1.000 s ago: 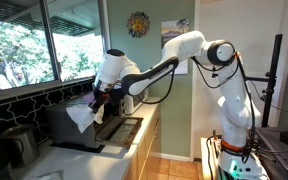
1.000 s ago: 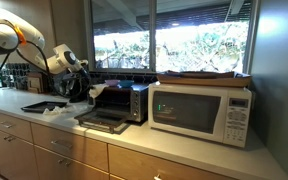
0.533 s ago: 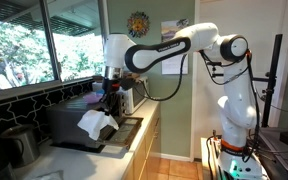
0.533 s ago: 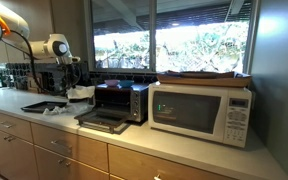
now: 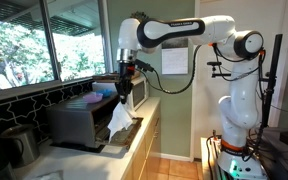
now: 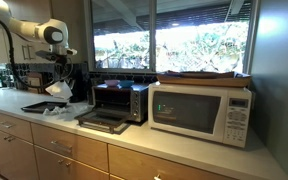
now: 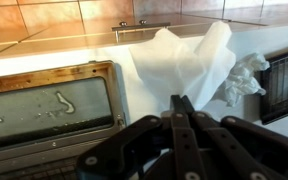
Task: Use the white napkin to wipe the toaster oven door
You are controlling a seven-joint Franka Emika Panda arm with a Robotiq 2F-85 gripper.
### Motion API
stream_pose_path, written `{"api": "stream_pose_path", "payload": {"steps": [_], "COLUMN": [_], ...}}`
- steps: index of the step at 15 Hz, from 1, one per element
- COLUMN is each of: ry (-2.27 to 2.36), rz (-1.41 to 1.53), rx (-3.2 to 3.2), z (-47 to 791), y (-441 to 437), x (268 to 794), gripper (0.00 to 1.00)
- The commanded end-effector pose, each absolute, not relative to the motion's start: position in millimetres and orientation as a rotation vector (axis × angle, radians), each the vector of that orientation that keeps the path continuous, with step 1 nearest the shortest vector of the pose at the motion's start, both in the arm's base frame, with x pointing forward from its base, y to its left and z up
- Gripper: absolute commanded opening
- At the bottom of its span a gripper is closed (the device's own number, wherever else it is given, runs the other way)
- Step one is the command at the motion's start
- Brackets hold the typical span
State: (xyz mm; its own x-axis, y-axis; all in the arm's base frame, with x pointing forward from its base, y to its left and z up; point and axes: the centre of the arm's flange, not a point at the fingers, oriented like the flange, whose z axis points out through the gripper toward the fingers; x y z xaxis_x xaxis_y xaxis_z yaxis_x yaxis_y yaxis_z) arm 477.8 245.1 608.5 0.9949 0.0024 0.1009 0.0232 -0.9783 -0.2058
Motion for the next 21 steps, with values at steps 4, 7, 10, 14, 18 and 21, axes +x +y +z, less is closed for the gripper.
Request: {"api": "stream_pose_path", "payload": {"steps": [4,7,10,14,18,21], "ry": [0.468,0.427,0.466,0.624,0.586,0.558], "rz": [-0.183,-0.164,-0.190,-0.281,-0.331,-0.359], "rx": [-3.010,-3.000,-3.032,-3.083,-3.127,-3.200], "z": [586.9,591.5,589.5,566.5,531.3,501.5], "y": [186.6,187.7,186.9,158.9,144.4,139.3], "x": [485.7,498.9,500.4,507.4,523.8,535.1], "gripper": [0.00,0.01,0.00,0.00,0.00,0.00]}}
